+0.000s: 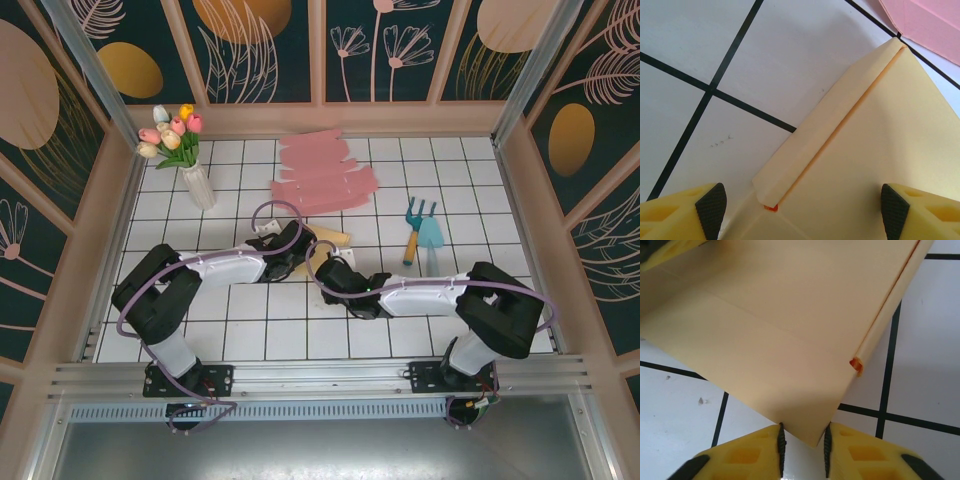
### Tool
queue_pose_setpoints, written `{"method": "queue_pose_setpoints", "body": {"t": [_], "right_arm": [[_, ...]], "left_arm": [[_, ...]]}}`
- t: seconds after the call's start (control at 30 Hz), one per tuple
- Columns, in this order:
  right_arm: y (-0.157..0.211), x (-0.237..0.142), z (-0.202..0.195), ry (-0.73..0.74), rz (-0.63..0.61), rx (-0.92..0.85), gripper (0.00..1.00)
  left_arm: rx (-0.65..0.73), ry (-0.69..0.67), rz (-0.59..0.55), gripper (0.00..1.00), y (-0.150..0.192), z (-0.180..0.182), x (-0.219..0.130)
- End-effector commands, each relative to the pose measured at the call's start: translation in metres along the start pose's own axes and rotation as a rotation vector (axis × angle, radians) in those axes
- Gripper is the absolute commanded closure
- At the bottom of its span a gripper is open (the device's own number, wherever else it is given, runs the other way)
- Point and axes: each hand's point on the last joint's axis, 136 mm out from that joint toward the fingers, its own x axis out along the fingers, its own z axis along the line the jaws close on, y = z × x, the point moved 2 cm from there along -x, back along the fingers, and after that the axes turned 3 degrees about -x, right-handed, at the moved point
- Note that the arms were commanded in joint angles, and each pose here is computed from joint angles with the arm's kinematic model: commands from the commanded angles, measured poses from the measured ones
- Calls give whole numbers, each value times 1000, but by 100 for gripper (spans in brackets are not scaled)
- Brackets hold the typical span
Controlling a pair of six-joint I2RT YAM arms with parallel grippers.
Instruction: Fold the paper box
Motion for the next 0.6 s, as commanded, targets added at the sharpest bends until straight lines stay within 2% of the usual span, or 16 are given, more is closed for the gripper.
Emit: {"method": "queue_pose_setpoints", "body": {"t": [0.0, 0.3, 0.57], "right_arm": [[-8, 3, 5, -13, -63, -37, 78], [-10, 4, -22, 98, -162, -52, 81], [-14, 0, -17, 14, -180, -27, 81]], "left_arm": [[62, -180, 78, 20, 24, 49, 16], [73, -192, 73, 20, 24, 53, 18], [80, -205, 73, 20, 26, 57, 21]]}}
